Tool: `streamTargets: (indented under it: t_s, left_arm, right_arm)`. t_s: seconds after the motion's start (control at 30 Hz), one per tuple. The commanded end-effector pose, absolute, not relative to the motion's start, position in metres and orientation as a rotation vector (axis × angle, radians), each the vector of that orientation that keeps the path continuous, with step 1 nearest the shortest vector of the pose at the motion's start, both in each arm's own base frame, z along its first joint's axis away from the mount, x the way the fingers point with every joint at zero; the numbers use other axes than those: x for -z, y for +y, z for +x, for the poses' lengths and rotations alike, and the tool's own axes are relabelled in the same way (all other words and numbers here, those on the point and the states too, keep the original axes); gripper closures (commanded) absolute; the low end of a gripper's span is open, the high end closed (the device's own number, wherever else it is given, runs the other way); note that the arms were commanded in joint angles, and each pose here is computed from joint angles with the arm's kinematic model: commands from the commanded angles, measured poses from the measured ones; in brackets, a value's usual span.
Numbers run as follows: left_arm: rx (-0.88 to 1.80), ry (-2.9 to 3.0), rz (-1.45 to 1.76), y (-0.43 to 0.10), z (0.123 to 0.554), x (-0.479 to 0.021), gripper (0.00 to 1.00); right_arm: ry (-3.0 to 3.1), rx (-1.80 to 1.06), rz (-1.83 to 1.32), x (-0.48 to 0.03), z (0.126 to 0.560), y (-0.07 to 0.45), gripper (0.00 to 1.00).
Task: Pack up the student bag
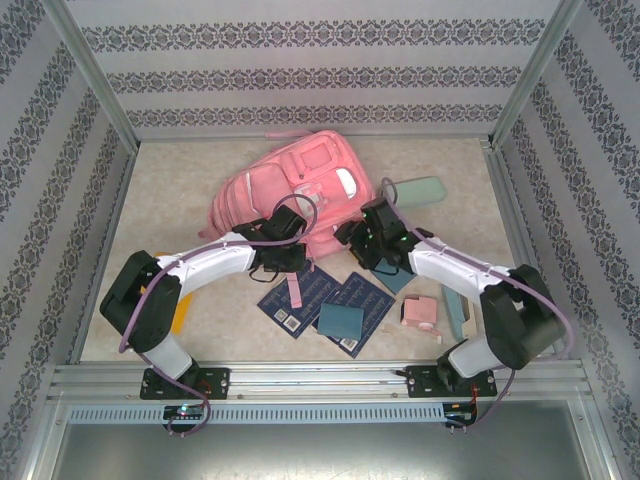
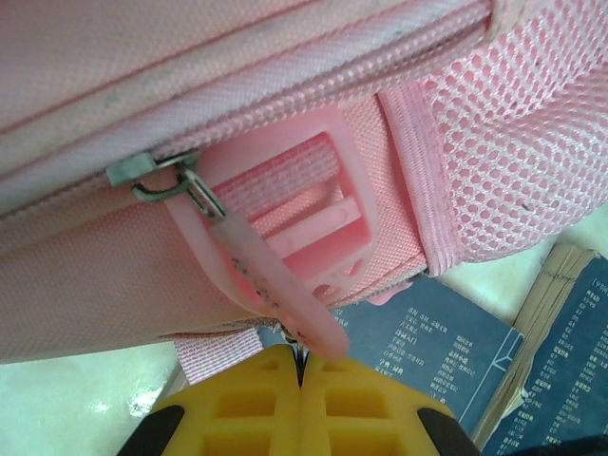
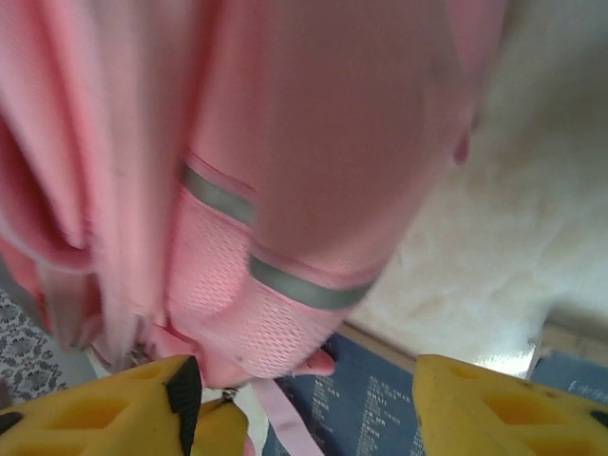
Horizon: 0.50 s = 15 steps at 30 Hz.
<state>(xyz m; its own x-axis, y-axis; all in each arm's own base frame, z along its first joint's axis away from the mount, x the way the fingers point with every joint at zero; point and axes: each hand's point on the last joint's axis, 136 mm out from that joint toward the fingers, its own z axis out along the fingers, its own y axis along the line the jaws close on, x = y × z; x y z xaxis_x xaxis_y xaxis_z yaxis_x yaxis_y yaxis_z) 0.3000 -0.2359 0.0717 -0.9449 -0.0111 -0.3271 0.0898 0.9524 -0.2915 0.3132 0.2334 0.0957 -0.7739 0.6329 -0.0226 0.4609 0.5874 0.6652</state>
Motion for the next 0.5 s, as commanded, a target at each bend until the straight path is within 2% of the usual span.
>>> streamTargets:
  t_s: [0.0, 0.13, 0.27, 0.33, 0.47]
  left_arm:
    - [0.469, 2.773, 0.07, -0.236, 0.299, -0.086, 1.0]
    - [0.481, 2.772, 0.074, -0.237, 0.299, -0.088, 1.0]
    - [0.516, 2.773, 0.071, -0.241, 0.297, -0.088, 1.0]
    - [0.52, 2.773, 0.075, -0.241, 0.296, -0.089, 1.0]
    - [0.478, 2.772, 0.093, -0.236, 0.297, -0.089, 1.0]
  right_arm:
    - [2.467, -1.153, 0.913, -0.101, 0.332, 0.263, 0.36]
    - [2.424, -1.193, 0.92, -0.086, 0.345, 0.272, 0.37]
    - [2.361, -1.199, 0.909, -0.078, 0.359, 0.27, 0.42]
    - [2.337, -1.195, 0.912, -0.075, 0.366, 0.265, 0.53]
    - [2.289, -1.199, 0.925, -0.077, 0.374, 0.255, 0.86]
